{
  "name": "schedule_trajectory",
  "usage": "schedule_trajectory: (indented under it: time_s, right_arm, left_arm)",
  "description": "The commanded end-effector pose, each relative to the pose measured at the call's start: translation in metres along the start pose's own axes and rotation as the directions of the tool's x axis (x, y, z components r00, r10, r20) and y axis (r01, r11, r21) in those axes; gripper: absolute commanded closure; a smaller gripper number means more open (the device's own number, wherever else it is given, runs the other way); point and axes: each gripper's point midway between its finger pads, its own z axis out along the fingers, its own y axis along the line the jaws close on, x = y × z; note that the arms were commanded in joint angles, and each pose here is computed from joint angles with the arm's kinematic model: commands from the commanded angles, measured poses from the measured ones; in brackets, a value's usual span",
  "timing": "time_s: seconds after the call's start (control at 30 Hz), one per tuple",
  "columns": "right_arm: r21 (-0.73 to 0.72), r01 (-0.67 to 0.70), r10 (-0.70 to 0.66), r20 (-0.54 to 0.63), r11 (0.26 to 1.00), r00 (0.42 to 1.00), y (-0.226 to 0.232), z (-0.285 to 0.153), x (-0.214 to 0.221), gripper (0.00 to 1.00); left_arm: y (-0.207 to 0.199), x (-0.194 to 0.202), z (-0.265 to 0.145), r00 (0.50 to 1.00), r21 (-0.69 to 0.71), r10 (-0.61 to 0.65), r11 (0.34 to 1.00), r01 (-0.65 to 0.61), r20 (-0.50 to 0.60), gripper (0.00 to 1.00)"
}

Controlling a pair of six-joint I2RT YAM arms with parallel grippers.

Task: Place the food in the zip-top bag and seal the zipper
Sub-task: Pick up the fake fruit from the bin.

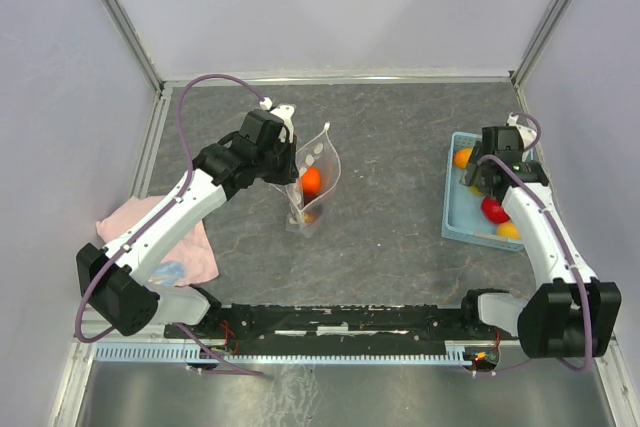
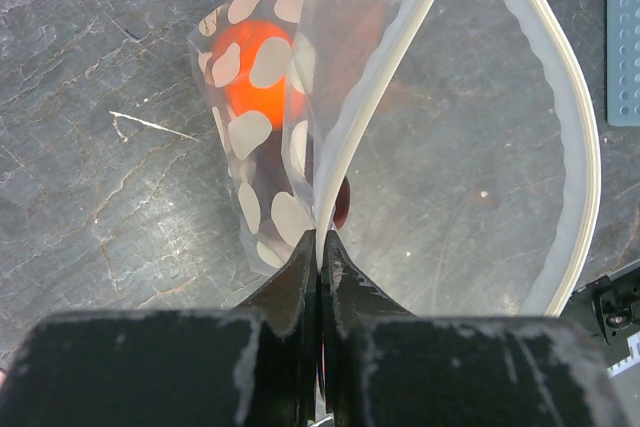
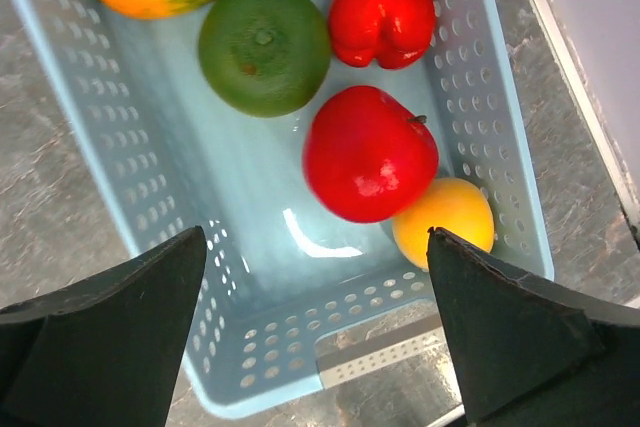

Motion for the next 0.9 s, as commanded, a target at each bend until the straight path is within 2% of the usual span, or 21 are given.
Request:
schedule_trajectory:
  time_s: [0.0, 0.57, 0.87]
  right_arm:
    - [-0.008, -0.070, 0.070, -0.015, 0.998, 0.997, -0.007, 0.026, -0.001, 0.00]
    - [0.003, -0.186, 0.184, -0.170, 0.983, 0.968, -0.026, 0.097, 0.031, 0.01]
    - [-0.012, -0.198, 0.190, -0.212, 0.980, 0.959, -0.020, 0.110, 0.046, 0.01]
  left_arm:
    - [0.000, -0.012, -0.005, 0.999, 0.004, 0.018, 1.000, -0.018, 0.046, 0.97]
    - [0.001, -0.010, -0.003, 0.999, 0.002, 0.021, 1.000, -0.021, 0.040, 0.97]
    - [0.002, -0.009, -0.002, 0.999, -0.002, 0.021, 1.000, -0.021, 0.035, 0.97]
